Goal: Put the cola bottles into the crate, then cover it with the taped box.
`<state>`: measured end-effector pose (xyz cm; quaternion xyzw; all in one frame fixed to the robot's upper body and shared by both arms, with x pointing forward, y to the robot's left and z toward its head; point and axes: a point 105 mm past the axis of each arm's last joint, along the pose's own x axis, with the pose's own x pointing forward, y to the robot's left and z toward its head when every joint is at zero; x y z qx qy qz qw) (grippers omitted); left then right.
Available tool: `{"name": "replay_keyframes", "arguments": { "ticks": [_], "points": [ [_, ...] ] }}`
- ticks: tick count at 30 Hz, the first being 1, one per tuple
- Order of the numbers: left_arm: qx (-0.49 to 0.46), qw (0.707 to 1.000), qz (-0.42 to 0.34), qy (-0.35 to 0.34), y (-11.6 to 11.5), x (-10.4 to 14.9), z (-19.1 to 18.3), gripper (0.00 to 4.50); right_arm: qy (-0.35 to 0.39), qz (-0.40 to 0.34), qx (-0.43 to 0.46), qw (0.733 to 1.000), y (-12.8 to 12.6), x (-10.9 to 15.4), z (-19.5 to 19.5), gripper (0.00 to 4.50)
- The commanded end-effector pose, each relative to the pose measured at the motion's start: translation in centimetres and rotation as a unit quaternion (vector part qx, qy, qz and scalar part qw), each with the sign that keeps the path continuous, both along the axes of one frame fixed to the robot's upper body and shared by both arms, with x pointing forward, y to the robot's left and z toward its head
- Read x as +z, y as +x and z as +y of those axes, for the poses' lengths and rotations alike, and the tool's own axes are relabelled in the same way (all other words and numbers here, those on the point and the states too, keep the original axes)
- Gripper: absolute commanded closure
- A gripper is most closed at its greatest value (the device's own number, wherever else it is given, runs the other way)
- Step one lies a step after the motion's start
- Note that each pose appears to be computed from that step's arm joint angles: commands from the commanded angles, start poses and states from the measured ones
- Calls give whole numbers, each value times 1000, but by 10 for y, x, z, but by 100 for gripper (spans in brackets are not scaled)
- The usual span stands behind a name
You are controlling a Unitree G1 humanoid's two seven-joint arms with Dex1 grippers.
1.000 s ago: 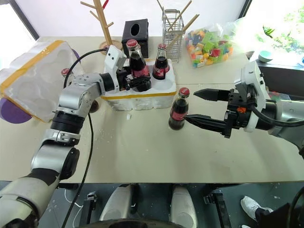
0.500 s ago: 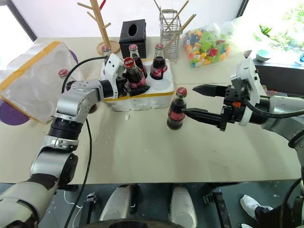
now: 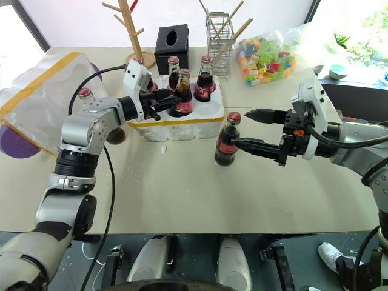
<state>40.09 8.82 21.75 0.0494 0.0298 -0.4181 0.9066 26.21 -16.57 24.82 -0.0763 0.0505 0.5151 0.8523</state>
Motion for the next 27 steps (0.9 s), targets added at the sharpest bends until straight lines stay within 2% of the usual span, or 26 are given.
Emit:
{"name": "replay_keyframes", "arguments": {
  "ticks": [1,5,11,16,19,23,27],
  "points": [
    [-2,999,-37,4,-7,18,7,232,5,-31,6,999,-5,14,1,0],
    [-10,999,-52,-15,-28,34,29,232,0,-26,4,1000,-6,12,-1,0],
    [-49,996,-61,-39,-92,53,61,232,-2,-21,1,1000,-4,13,-7,0],
    [9,998,-50,-22,-128,53,104,232,-1,-16,10,1000,-2,10,-5,0],
    [85,995,-42,-11,-135,48,133,232,-1,-14,15,1000,0,7,-4,0],
    [231,973,-12,6,-131,22,180,232,3,3,35,999,-2,6,-2,0],
    [280,960,1,14,-127,-2,200,232,-11,-10,46,999,-3,7,1,0]
  ]
}}
